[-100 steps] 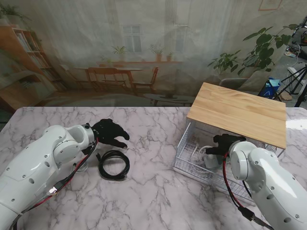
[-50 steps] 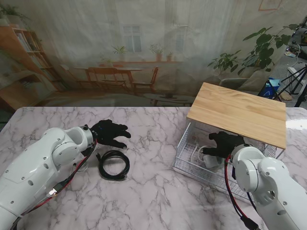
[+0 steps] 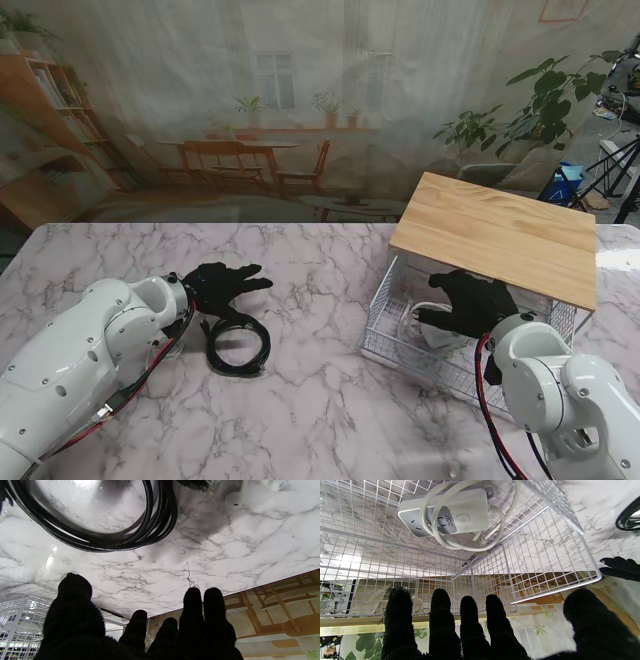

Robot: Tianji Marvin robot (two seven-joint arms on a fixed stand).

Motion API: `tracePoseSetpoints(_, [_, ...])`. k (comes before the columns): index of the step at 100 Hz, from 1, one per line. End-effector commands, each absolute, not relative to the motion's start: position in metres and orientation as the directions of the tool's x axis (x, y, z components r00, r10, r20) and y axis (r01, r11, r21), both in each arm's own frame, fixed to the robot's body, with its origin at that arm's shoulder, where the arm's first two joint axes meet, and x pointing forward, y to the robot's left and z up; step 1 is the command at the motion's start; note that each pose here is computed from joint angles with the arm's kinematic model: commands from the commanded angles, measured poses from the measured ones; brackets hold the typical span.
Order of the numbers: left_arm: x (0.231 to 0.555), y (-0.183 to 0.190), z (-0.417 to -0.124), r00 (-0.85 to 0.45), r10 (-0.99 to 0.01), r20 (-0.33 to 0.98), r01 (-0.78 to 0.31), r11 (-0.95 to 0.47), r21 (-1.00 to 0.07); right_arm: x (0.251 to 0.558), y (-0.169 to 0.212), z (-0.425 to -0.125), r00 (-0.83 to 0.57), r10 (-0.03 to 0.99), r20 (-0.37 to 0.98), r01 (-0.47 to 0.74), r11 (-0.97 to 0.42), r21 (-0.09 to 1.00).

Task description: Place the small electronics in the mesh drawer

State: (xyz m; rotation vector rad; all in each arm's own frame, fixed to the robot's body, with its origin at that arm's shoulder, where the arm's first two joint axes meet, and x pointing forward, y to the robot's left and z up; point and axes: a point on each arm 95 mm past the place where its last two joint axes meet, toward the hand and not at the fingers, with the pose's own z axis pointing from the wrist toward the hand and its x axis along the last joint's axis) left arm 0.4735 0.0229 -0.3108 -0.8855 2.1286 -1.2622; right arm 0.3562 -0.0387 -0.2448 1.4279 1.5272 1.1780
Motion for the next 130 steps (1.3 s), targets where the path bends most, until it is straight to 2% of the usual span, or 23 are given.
tracePoseSetpoints(1, [0.473, 0.024, -0.317, -0.659, -0.746, -0.093, -0.297, 0.371, -0.880, 0.352, -0.036, -0.244, -0.132, 0.988, 0.082, 0.321, -0.036, 0.946])
tracePoseSetpoints(61, [0.472, 0.025, -0.353, -0.710, -0.687, -0.155, -0.278, 0.475, -0.835, 0.335, -0.032, -0.245, -0.172, 0.981, 0.095, 0.282, -0.043, 0.958])
tracePoseSetpoints(130, [0.472, 0.017, -0.367, -0.723, -0.663, -0.196, -0.239, 0.507, -0.828, 0.336, -0.029, -0.248, -0.179, 0.979, 0.101, 0.294, -0.045, 0.955])
